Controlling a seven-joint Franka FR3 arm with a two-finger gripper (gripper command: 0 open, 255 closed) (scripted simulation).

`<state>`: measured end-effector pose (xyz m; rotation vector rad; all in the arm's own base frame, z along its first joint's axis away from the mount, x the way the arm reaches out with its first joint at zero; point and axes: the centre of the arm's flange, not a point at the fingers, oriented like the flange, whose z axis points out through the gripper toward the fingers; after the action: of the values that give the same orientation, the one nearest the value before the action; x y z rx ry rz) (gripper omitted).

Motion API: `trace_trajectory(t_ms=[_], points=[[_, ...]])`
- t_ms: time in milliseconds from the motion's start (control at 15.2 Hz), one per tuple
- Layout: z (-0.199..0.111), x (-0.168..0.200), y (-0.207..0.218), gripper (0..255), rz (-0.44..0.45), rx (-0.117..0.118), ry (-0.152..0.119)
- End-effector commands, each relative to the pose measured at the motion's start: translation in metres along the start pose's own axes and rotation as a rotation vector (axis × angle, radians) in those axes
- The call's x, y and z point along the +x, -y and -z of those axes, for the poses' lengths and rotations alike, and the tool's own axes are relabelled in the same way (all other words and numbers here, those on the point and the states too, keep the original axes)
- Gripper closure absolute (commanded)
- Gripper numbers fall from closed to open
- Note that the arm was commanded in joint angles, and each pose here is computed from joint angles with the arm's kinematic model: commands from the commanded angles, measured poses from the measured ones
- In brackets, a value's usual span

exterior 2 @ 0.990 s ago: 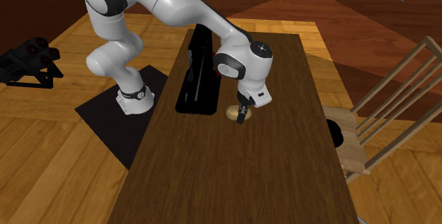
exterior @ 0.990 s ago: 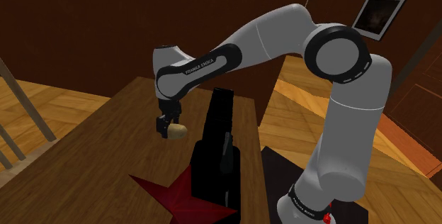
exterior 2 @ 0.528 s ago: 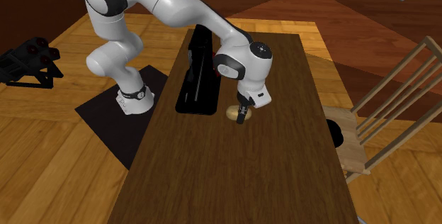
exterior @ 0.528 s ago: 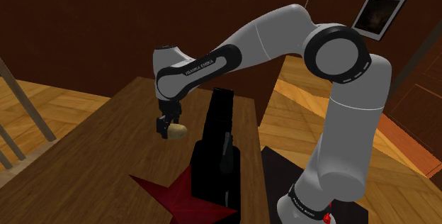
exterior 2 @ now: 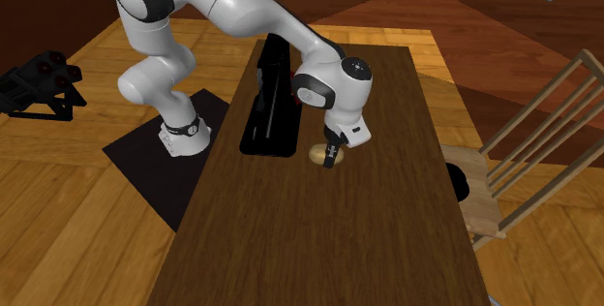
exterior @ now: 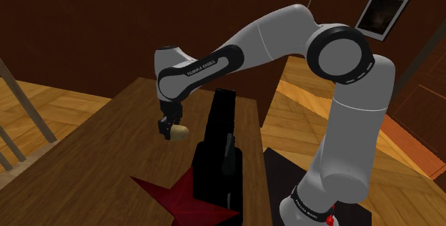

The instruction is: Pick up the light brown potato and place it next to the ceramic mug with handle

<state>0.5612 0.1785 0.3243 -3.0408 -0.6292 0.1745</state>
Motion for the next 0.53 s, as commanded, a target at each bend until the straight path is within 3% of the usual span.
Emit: trace_trajectory(t_ms=[0,462], points=[[0.000,0.000,0.000,255,0.000,0.000,0.000],[0.031,-0.003,0.002,255,0.000,0.000,0.000]])
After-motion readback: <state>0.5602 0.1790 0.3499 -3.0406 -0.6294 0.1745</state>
